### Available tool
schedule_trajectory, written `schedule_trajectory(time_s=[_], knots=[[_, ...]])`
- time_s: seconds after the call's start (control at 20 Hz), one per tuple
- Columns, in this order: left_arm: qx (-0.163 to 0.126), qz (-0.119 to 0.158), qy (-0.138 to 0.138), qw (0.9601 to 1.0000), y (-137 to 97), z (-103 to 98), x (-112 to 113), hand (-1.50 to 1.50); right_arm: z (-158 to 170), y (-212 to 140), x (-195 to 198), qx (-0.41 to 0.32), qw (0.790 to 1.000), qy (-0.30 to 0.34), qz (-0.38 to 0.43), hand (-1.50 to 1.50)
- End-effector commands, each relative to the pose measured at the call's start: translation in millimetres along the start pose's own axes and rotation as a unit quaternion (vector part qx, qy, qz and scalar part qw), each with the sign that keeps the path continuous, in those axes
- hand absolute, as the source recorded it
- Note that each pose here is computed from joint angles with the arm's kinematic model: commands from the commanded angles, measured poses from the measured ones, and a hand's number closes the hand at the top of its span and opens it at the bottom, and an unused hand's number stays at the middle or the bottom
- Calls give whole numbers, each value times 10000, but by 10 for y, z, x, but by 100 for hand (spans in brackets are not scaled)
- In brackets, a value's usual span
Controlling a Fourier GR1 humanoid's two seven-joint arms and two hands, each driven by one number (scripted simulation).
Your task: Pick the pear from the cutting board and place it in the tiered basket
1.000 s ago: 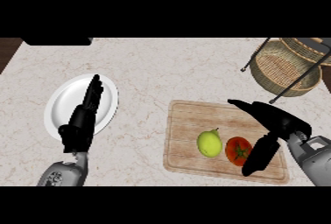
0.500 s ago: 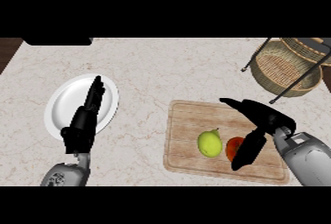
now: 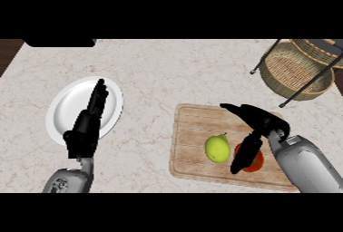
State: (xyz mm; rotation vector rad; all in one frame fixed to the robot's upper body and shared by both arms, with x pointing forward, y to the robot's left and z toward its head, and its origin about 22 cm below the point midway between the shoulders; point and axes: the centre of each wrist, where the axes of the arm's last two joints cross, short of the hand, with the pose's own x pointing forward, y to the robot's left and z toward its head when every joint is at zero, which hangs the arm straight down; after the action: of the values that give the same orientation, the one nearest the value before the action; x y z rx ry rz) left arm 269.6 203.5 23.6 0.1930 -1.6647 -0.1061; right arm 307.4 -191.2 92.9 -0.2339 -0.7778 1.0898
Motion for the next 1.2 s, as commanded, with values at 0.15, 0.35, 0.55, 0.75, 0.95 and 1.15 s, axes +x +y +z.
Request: schedule_trajectory(time_s=[0.15,0.35,0.55,0.75,0.95,1.15], knots=[[-35,46,53,10000,17,18,88,0,-170,96,27,158,9995,253,39,-150],[-56,52,51,10000,-99,-98,175,0,-293,407,89,139,9996,247,35,-150],[2,-21,68,10000,-72,-206,127,0,-138,287,-70,124,9998,173,-59,-150],[82,-75,-27,9999,180,-60,-80,0,-154,414,168,57,9996,155,-223,-150],[-21,4,77,10000,-106,-84,-49,0,-333,369,68,-66,9991,135,-404,-150],[24,3,-24,10000,86,-114,23,0,-244,546,92,-417,9985,210,-287,150]])
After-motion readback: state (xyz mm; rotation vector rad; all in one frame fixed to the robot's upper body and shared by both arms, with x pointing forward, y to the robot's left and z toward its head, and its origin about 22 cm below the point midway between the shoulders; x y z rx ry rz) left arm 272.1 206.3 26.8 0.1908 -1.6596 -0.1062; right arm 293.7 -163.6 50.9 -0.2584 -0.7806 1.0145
